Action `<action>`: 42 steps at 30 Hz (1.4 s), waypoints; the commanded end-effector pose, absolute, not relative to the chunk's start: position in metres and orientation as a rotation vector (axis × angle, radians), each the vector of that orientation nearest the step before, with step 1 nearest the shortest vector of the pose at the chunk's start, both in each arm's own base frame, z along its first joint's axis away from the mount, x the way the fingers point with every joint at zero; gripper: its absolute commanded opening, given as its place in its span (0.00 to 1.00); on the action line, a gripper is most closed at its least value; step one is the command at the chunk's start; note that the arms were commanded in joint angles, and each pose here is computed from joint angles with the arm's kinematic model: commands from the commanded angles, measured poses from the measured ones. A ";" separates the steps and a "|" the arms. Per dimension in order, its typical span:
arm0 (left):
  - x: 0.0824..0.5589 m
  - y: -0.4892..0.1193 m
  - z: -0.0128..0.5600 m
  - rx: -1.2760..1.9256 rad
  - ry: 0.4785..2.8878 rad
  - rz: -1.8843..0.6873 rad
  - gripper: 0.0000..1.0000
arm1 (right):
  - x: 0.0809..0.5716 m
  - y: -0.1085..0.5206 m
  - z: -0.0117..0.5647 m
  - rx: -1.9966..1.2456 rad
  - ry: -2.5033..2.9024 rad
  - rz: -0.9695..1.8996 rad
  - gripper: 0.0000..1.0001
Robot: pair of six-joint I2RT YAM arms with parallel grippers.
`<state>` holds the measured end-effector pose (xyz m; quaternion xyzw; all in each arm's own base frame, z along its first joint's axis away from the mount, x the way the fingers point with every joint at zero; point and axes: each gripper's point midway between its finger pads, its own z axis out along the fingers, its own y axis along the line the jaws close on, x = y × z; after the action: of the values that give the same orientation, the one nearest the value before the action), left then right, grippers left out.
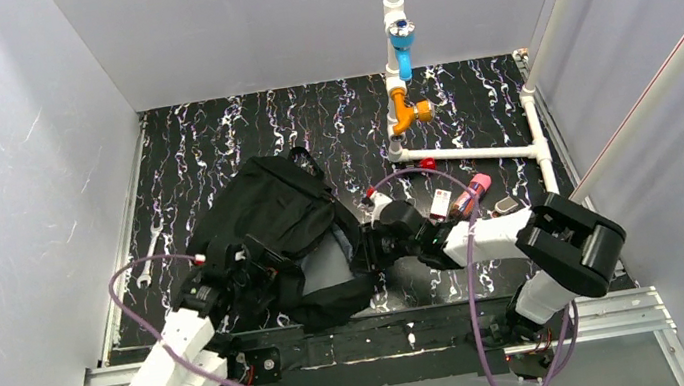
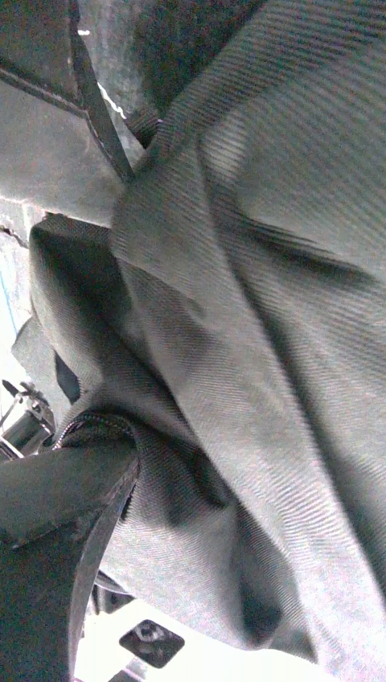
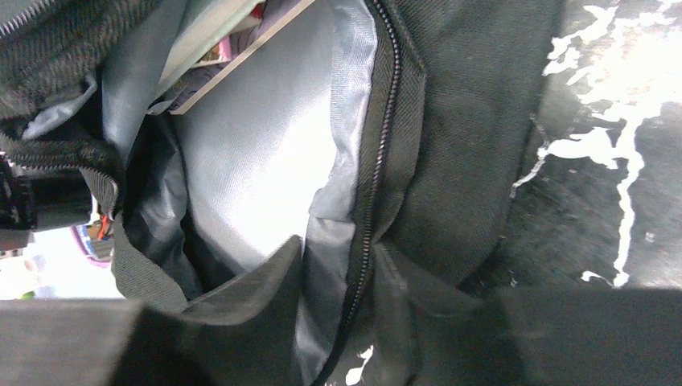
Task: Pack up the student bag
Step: Zip the student bag at the center of the board.
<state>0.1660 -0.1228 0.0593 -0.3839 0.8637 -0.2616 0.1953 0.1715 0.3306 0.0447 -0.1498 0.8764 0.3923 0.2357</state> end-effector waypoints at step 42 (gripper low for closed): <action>0.198 -0.218 0.164 0.295 2.534 -0.886 0.84 | 0.250 0.334 0.110 -0.445 2.143 0.838 0.41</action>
<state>0.1948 -0.2027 0.1752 0.0222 0.8968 -0.4076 0.1706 0.2346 0.3191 0.0742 -0.2119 0.8618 0.2944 0.3546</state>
